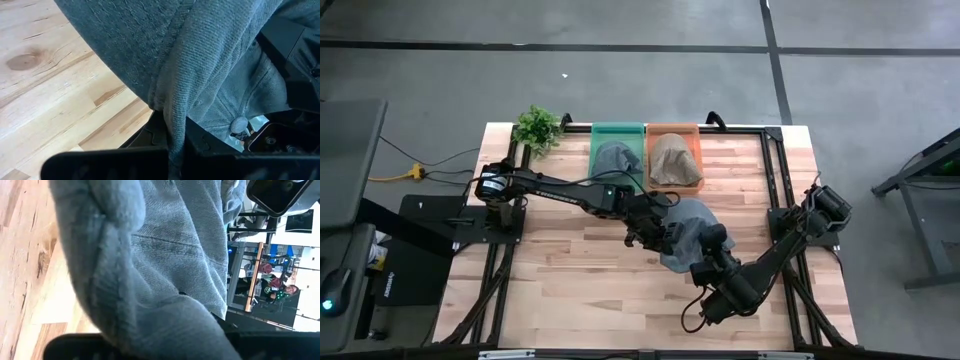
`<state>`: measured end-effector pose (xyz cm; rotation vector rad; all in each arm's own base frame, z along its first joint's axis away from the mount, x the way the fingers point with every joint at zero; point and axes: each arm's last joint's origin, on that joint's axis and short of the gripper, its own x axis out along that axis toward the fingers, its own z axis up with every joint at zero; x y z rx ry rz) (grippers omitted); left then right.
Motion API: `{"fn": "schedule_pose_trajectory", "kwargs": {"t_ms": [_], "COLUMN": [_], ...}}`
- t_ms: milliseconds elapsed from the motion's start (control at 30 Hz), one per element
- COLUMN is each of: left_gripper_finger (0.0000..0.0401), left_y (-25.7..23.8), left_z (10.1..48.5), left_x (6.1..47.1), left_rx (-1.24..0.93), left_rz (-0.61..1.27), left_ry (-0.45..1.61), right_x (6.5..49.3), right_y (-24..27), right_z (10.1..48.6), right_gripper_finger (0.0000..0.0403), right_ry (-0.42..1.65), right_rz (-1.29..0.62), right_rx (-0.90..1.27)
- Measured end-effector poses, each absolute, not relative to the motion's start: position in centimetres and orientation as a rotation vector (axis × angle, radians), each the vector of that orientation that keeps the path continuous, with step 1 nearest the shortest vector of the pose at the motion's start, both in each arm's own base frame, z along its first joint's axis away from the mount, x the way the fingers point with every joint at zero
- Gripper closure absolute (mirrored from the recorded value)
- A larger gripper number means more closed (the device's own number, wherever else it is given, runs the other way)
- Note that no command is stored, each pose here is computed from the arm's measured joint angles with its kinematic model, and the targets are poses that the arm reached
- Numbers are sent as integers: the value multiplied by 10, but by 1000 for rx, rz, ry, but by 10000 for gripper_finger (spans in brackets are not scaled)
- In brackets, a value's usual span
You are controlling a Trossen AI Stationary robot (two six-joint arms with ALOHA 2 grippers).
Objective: Pick & Place hat
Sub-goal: Put the blue cap into the green bin
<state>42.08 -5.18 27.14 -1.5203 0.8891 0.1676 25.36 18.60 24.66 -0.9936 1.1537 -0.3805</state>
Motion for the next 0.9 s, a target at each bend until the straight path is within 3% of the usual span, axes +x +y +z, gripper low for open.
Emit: {"fn": "schedule_pose_trajectory", "kwargs": {"t_ms": [500, 900], "left_gripper_finger": [388, 219], "left_y": [-51, -51], "left_z": [271, 272], "left_x": [421, 422], "left_rx": [-1475, -1458], "left_rz": [157, 164], "left_ry": [877, 850], "right_x": [254, 254], "right_y": [186, 186], "right_z": [247, 247], "right_gripper_finger": [402, 403], "right_ry": [1151, 1148], "right_rz": [-383, -391], "right_rx": [-992, -973]}}
